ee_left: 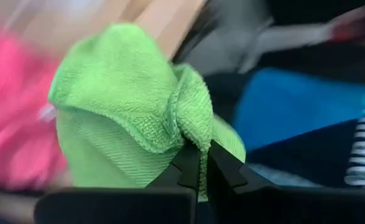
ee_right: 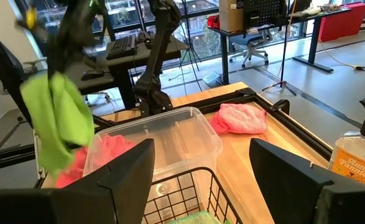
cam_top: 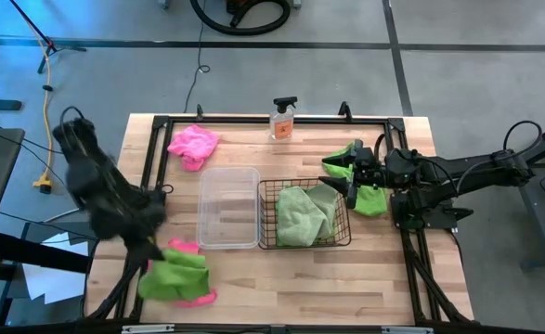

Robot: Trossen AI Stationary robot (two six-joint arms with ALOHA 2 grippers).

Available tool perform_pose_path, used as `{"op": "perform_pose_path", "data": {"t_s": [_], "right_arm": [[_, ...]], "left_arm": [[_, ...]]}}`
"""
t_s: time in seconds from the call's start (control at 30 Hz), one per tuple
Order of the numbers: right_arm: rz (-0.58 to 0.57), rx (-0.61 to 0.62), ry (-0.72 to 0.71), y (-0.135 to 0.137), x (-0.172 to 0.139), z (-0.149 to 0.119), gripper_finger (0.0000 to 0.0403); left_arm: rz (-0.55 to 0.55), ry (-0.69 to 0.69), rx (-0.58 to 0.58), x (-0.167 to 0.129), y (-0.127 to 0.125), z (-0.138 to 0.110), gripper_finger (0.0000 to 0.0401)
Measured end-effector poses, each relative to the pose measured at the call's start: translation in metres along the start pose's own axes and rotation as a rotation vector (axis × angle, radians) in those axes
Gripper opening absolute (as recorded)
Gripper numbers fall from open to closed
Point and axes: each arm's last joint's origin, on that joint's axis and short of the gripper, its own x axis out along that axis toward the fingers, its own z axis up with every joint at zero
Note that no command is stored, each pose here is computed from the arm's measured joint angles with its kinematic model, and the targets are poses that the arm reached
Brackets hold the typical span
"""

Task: Sort microfiber towel by color & place in baskets
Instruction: Put the green towel into the wire basket

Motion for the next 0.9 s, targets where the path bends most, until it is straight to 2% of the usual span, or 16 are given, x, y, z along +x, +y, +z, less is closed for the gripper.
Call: {"op": "perform_pose_path", "data": {"t_s": [0.17,0.33,0.43,0.6,0.77,0.9], "right_arm": [[0.001,0.005,-0.007,0.0,0.0,0.001,0.0259],[0.019,0.034,-0.088,0.002,0.0,0.009,0.0259],[0.037,0.061,-0.172,0.003,-0.002,0.017,0.0259],[0.093,0.102,-0.312,0.006,-0.004,0.031,0.0259],[0.096,0.096,-0.342,0.01,0.006,0.035,0.0259],[0.101,0.019,-0.317,0.019,0.025,0.043,0.0259]], "left_arm": [[-0.168,-0.292,0.128,-0.053,-0.017,0.016,0.0],[-0.172,-0.586,0.326,-0.093,-0.03,0.031,0.0],[-0.11,-0.74,0.432,-0.109,-0.037,0.038,0.0],[0.106,-0.984,0.539,-0.119,-0.041,0.051,0.0],[0.3,-1.048,0.601,-0.107,-0.046,0.066,0.0],[0.37,-1.042,0.627,-0.089,-0.056,0.086,0.0]]}}
